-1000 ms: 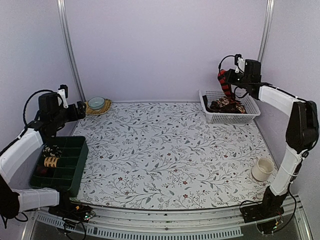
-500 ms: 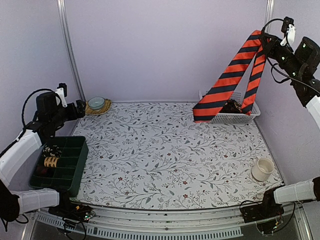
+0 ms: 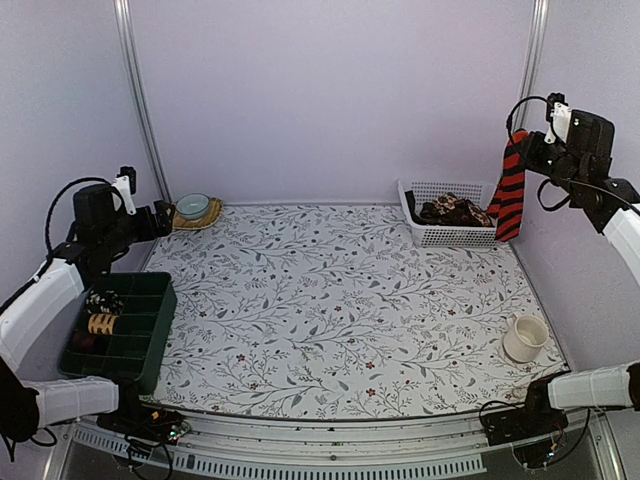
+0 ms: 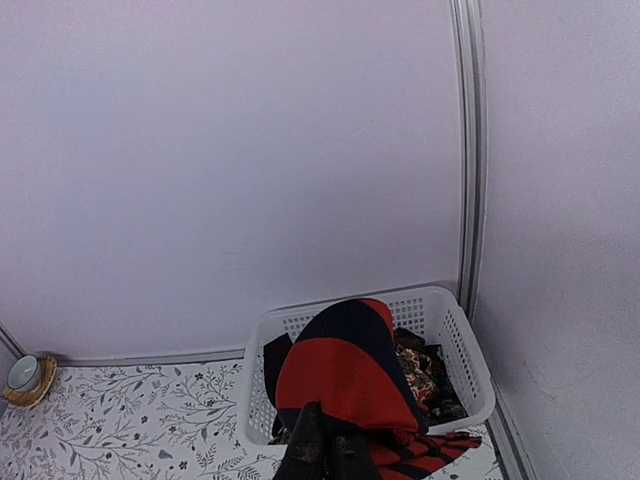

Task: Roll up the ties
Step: Place the tie at the center of the board.

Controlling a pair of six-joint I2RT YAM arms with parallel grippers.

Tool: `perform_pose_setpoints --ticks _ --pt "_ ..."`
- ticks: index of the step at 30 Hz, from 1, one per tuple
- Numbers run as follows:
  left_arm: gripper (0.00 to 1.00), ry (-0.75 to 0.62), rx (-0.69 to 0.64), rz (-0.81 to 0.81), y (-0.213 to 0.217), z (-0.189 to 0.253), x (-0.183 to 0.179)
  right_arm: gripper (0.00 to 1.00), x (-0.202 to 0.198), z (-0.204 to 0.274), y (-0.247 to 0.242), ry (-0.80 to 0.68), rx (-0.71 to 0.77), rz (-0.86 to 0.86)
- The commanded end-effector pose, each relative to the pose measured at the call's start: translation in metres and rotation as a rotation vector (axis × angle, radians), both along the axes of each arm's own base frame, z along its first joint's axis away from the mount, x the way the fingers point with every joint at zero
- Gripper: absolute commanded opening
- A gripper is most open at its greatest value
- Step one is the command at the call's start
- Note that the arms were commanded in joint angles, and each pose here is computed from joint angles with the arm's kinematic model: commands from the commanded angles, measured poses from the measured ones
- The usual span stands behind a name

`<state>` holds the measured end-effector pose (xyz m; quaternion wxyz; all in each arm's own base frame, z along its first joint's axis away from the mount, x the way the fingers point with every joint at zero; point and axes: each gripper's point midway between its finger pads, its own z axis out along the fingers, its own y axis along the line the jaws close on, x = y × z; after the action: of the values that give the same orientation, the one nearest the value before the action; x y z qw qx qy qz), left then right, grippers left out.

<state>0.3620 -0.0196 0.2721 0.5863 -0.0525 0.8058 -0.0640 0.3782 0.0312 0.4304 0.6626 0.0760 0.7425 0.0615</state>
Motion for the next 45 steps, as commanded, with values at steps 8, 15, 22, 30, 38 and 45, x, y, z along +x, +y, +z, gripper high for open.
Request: perform_pose_setpoints --ticks 8,15,22,30,38,45 --pt "1.00 -0.002 0.000 0.023 0.006 0.000 -0.001 0.00 -0.005 -0.103 0.136 0.167 -0.069 0.376" --pt "1.00 0.021 0.013 0.045 0.010 -0.002 0.001 0.33 -0.030 -0.234 0.266 0.397 -0.184 0.611" --pt "1.00 0.050 -0.002 0.013 0.004 -0.001 0.004 0.80 -0.060 -0.249 0.331 0.445 -0.165 0.848" --pt "1.00 0.038 -0.036 -0.243 -0.077 0.015 0.008 0.92 -0.046 -0.216 0.270 0.438 0.046 0.781" --pt "1.00 0.028 0.084 -0.531 -0.206 0.008 0.011 1.00 -0.030 -0.202 0.173 0.440 0.257 0.549" --pt "1.00 0.020 0.280 -0.784 -0.332 -0.022 0.014 1.00 -0.015 -0.202 0.073 0.403 0.371 0.288"
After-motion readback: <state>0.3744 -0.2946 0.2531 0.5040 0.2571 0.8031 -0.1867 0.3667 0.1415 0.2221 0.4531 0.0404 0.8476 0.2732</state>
